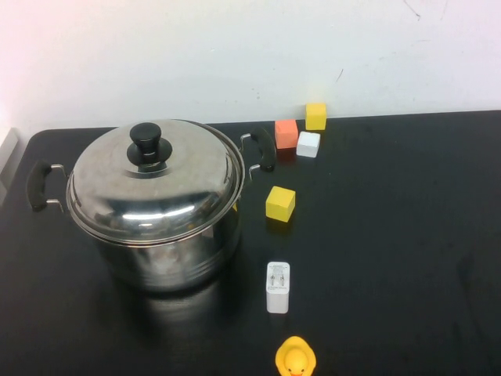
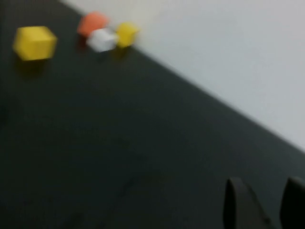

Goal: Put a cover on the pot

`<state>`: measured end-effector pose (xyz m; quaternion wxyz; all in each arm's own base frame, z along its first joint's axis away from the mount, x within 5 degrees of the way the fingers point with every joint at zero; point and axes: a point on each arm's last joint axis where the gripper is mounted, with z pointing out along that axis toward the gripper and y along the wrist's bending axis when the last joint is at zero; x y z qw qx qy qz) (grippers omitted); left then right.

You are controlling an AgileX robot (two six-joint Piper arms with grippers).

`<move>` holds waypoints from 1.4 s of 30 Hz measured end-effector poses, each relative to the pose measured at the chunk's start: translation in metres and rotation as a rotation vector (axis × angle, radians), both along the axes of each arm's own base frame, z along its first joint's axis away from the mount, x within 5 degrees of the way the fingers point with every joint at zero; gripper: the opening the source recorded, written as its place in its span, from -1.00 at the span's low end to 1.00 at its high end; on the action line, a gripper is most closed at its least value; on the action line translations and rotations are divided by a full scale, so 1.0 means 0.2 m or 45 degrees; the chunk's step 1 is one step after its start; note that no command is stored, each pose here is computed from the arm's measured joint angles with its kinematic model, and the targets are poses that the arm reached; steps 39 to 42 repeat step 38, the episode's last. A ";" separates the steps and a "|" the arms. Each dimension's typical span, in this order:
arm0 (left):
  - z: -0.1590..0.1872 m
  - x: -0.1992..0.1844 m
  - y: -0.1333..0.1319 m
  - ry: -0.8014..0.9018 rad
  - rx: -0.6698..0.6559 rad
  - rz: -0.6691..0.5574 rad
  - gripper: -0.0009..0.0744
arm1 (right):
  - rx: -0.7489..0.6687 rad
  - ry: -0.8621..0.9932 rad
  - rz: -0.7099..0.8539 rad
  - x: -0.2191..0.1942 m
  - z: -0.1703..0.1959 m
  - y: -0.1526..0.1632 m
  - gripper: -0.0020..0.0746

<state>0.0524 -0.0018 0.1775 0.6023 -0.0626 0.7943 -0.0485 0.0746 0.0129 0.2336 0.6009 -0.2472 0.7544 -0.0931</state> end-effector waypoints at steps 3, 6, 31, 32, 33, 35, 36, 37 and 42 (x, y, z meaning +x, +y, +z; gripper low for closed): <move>0.00 0.00 0.00 0.000 0.000 0.000 -0.98 | -0.025 -0.099 -0.126 -0.04 -0.04 -0.04 -0.45; 0.00 0.00 0.00 0.000 0.000 0.000 -0.98 | 0.048 -0.137 -0.260 -0.07 -0.09 -0.07 -0.45; 0.00 0.00 0.00 0.000 0.000 0.000 -0.98 | 0.002 0.074 -0.286 -0.11 -0.32 -0.09 -0.45; 0.00 0.00 0.00 0.000 0.000 0.000 -0.98 | 0.002 0.071 -0.286 -0.11 -0.31 -0.09 -0.45; 0.00 0.00 0.00 0.000 0.000 0.000 -0.98 | 0.001 0.074 -0.287 -0.11 -0.31 -0.09 -0.45; 0.00 0.00 0.00 0.000 0.000 0.000 -0.98 | 0.001 0.074 -0.287 -0.11 -0.31 -0.09 -0.45; 0.00 0.00 0.00 0.000 0.000 0.000 -0.98 | -0.001 0.074 -0.287 -0.11 -0.31 -0.09 -0.45; 0.00 0.00 0.00 0.000 0.000 0.000 -0.98 | -0.001 0.074 -0.287 -0.11 -0.31 -0.09 -0.45; 0.00 0.00 0.00 0.000 0.000 0.000 -0.98 | -0.001 0.074 -0.287 -0.11 -0.31 -0.09 -0.45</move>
